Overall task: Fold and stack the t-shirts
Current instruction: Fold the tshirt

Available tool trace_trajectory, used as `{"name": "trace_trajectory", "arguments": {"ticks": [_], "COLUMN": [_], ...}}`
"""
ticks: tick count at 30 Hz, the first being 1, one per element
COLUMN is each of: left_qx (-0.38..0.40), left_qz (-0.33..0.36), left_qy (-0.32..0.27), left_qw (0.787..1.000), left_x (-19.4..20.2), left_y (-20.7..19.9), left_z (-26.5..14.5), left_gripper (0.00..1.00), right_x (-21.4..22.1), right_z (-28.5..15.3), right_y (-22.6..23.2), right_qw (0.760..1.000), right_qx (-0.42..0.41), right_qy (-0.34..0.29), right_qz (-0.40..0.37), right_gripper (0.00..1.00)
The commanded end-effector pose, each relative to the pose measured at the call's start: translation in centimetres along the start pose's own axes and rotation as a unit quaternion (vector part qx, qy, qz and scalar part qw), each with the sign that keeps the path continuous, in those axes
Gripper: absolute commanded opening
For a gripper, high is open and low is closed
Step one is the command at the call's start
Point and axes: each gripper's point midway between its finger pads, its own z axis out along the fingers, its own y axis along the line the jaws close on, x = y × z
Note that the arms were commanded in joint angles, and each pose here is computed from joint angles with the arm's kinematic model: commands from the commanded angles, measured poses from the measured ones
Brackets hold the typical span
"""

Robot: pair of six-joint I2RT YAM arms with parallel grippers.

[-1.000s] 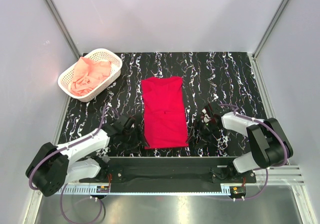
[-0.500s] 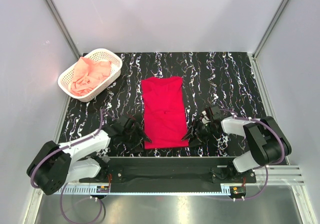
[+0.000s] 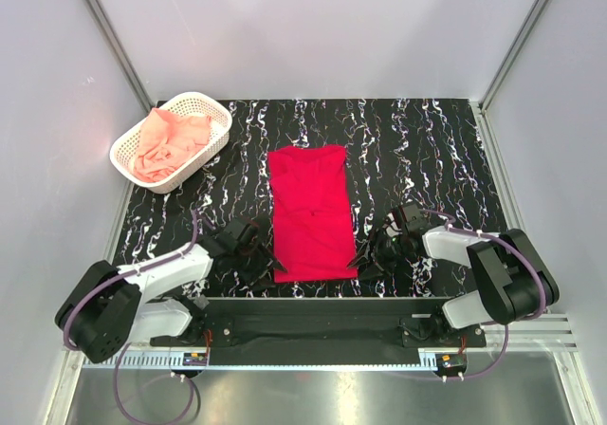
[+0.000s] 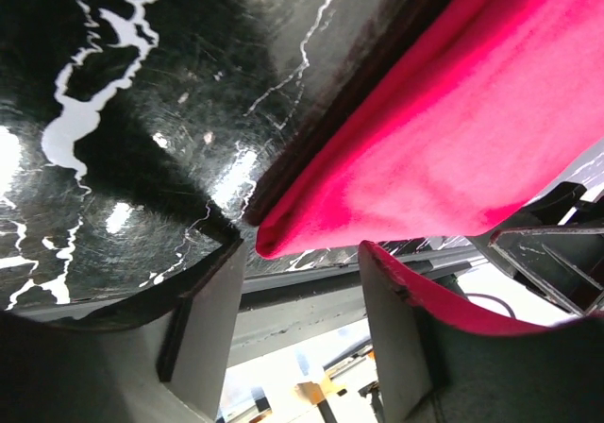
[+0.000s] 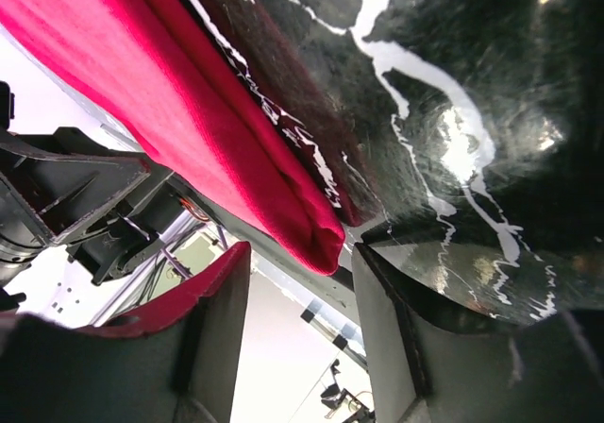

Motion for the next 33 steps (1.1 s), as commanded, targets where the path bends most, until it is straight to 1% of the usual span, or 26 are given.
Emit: {"name": "trace_trajectory", "arguments": {"ticks": [1, 8, 11, 14, 16, 18, 19, 20, 21, 22, 23, 24, 26, 28, 33], "left_qx": [-0.058, -0.061, -0.060, -0.056, -0.053, -0.052, -0.054, -0.052, -0.066, -0.069, -0.060, -0.066, -0.067, -0.063, -0.057], "left_qz": [-0.010, 0.000, 0.005, 0.017, 0.024, 0.045, 0.055, 0.079, 0.089, 0.111, 0.126, 0.136, 0.161, 0.169, 0.180], "left_qy": [-0.029, -0.035, -0.035, -0.039, -0.040, -0.043, -0.044, -0.050, -0.049, -0.056, -0.060, -0.063, -0.080, -0.094, -0.087], "left_qw": [0.998, 0.998, 0.998, 0.997, 0.997, 0.997, 0.996, 0.994, 0.993, 0.990, 0.988, 0.987, 0.981, 0.979, 0.978], "left_x": [-1.0, -1.3, -1.3, -1.6, -1.6, -1.8, -1.9, -2.3, -2.3, -2.6, -2.6, -2.6, -2.6, -2.5, -0.5], "left_y": [3.1, 3.3, 3.4, 3.2, 3.0, 2.7, 2.5, 1.9, 2.1, 2.0, 1.0, 1.0, 0.6, 0.3, 1.3], "left_z": [1.0, 1.3, 1.5, 1.6, 1.6, 1.6, 1.5, 1.3, 1.1, 0.9, 0.6, 0.1, -0.7, -1.9, -3.0], "left_gripper": [0.56, 0.52, 0.47, 0.35, 0.25, 0.13, 0.00, 0.00, 0.00, 0.00, 0.00, 0.00, 0.00, 0.00, 0.00], "right_x": [-1.3, -1.7, -2.0, -2.4, -2.5, -2.6, -2.4, -2.4, -2.5, -2.1, -1.8, -1.8, -1.1, -0.3, 2.1], "right_z": [0.9, 1.6, 1.9, 2.2, 2.3, 2.3, 2.2, 2.0, 1.7, 1.4, 1.2, 0.7, -0.1, -0.4, -0.8], "right_y": [-3.2, -3.6, -3.8, -3.8, -3.6, -3.1, -3.1, -2.9, -1.8, -1.9, -1.5, -0.5, -0.3, -0.4, -0.4], "right_qw": [0.997, 0.997, 0.997, 0.997, 0.997, 0.998, 0.997, 0.997, 0.996, 0.995, 0.994, 0.993, 0.991, 0.991, 0.990], "right_qx": [0.062, 0.062, 0.063, 0.061, 0.057, 0.053, 0.059, 0.063, 0.063, 0.073, 0.074, 0.070, 0.078, 0.079, 0.077], "right_qy": [-0.044, -0.047, -0.048, -0.052, -0.049, -0.046, -0.042, -0.042, -0.052, -0.049, -0.049, -0.058, -0.057, -0.051, -0.038], "right_qz": [0.005, 0.013, 0.017, 0.016, 0.013, 0.001, -0.002, -0.015, -0.040, -0.049, -0.059, -0.077, -0.088, -0.092, -0.108], "right_gripper": [0.54, 0.52, 0.50, 0.41, 0.28, 0.14, 0.03, 0.00, 0.00, 0.00, 0.00, 0.00, 0.00, 0.00, 0.00]}}
